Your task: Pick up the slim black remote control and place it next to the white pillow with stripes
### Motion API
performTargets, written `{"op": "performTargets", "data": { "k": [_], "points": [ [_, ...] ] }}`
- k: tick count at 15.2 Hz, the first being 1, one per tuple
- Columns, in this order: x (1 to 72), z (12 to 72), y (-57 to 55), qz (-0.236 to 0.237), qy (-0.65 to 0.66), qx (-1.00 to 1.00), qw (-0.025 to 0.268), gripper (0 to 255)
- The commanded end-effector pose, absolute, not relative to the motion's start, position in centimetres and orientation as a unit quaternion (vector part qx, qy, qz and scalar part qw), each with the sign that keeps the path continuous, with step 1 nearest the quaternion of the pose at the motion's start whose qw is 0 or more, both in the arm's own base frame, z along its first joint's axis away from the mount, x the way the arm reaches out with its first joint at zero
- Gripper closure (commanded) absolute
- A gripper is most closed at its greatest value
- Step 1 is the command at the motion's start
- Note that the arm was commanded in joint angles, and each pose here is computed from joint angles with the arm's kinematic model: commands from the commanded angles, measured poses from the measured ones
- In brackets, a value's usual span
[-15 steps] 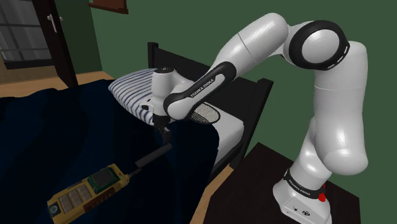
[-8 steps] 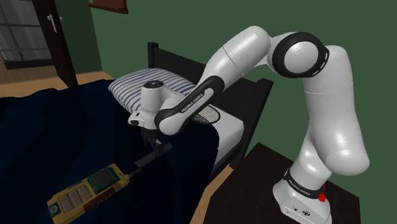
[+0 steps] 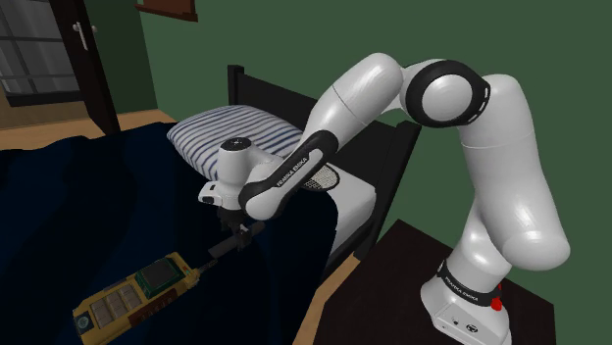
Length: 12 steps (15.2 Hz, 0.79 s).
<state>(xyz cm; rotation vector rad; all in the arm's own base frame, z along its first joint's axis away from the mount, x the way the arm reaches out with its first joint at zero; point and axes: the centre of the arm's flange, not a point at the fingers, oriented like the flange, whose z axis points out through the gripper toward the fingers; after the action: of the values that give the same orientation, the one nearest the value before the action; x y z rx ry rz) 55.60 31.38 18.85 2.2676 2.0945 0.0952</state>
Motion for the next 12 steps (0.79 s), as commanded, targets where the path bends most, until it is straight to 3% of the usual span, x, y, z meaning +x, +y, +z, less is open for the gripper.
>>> {"op": "performTargets", "data": {
  "k": [1,5,6,12],
  "points": [
    [55.64,18.77,31.38,0.031,0.678,0.734,0.027,0],
    [55.64,18.77,31.38,0.031,0.678,0.734,0.027,0],
    [55.64,18.77,31.38,0.031,0.678,0.734,0.027,255],
    [55.72,18.69,31.33,0.031,0.678,0.734,0.027,255]
  ]
}}
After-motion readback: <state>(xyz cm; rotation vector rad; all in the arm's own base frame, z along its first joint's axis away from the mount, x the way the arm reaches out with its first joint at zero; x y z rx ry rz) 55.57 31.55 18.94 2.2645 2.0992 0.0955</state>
